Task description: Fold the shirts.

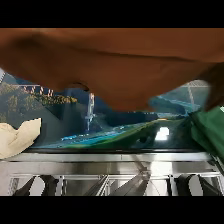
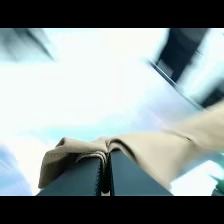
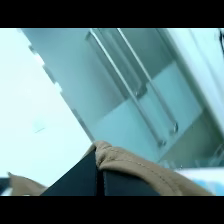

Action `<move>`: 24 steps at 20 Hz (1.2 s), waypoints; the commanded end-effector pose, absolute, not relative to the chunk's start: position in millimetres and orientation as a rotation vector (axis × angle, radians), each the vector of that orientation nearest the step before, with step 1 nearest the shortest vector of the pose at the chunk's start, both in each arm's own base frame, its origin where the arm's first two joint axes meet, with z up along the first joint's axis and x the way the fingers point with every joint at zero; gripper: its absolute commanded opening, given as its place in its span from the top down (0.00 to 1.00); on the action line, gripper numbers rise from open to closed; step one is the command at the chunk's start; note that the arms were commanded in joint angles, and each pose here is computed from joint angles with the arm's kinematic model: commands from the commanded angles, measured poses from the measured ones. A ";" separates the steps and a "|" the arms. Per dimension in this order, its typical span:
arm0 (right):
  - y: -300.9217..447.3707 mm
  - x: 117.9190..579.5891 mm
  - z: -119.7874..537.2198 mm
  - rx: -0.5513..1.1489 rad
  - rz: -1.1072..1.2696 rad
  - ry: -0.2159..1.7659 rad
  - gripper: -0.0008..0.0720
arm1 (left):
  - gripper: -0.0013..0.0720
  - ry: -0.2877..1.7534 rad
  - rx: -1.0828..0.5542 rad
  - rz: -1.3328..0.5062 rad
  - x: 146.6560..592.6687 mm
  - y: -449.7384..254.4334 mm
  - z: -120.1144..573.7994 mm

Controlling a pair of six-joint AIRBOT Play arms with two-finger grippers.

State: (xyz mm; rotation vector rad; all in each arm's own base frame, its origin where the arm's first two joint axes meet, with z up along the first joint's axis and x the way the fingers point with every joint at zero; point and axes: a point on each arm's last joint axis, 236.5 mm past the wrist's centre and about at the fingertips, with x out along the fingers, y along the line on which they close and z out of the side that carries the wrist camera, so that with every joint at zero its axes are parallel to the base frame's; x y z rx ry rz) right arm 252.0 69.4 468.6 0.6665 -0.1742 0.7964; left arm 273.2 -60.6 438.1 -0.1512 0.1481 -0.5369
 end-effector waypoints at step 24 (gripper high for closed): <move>0.0 498.0 13.0 1.019 0.239 0.677 0.29 | 0.01 0.723 -0.497 -0.584 637.9 -93.8 50.2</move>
